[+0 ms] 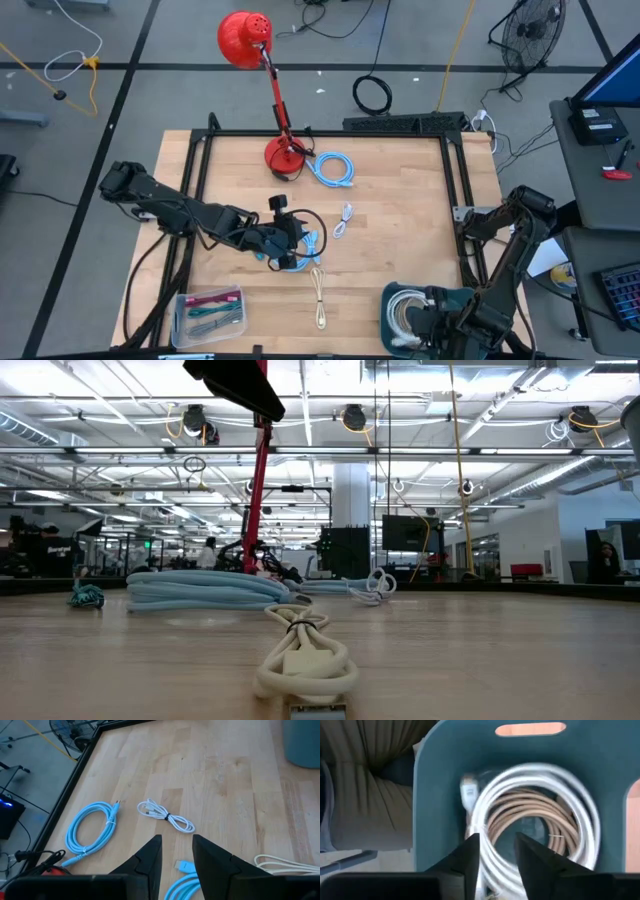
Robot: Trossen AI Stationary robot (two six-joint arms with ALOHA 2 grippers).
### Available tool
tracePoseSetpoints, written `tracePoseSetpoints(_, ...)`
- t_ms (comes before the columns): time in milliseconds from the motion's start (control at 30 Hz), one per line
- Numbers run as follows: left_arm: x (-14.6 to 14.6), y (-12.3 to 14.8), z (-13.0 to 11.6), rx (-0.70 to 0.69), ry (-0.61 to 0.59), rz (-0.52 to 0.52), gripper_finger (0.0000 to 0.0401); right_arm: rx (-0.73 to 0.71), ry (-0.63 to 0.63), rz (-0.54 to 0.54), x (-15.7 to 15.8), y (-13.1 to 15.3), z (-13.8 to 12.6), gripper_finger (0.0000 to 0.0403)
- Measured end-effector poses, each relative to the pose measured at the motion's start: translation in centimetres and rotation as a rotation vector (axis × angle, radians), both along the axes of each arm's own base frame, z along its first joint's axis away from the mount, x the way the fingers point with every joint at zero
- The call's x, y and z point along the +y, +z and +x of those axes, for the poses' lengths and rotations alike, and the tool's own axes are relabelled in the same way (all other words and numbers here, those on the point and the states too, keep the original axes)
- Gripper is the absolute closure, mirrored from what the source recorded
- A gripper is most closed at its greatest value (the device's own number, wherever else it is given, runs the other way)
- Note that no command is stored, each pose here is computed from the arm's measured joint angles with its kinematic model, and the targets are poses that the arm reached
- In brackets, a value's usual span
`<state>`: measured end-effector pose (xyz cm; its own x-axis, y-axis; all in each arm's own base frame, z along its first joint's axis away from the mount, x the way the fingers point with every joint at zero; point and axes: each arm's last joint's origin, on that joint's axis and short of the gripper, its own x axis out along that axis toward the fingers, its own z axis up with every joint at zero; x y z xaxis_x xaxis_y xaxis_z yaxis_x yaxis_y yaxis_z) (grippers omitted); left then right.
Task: Pick & Place USB Port
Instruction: Put the blue black charger cable into the transparent bin
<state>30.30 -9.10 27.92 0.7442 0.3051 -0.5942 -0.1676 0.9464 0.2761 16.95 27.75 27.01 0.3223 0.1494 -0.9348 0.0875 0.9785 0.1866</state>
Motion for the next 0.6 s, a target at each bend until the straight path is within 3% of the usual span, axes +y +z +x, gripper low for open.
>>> tracePoseSetpoints(300,0.0,0.0,0.0,0.001,-0.001,0.001,0.0288,0.016,0.000,0.015,-0.1,0.0,0.3,0.0225)
tracePoseSetpoints(600,-0.1,0.2,0.2,-0.032,-0.004,-0.007,0.0288,-0.066,0.069,0.025,-1.9,1.2,2.6,0.0223)
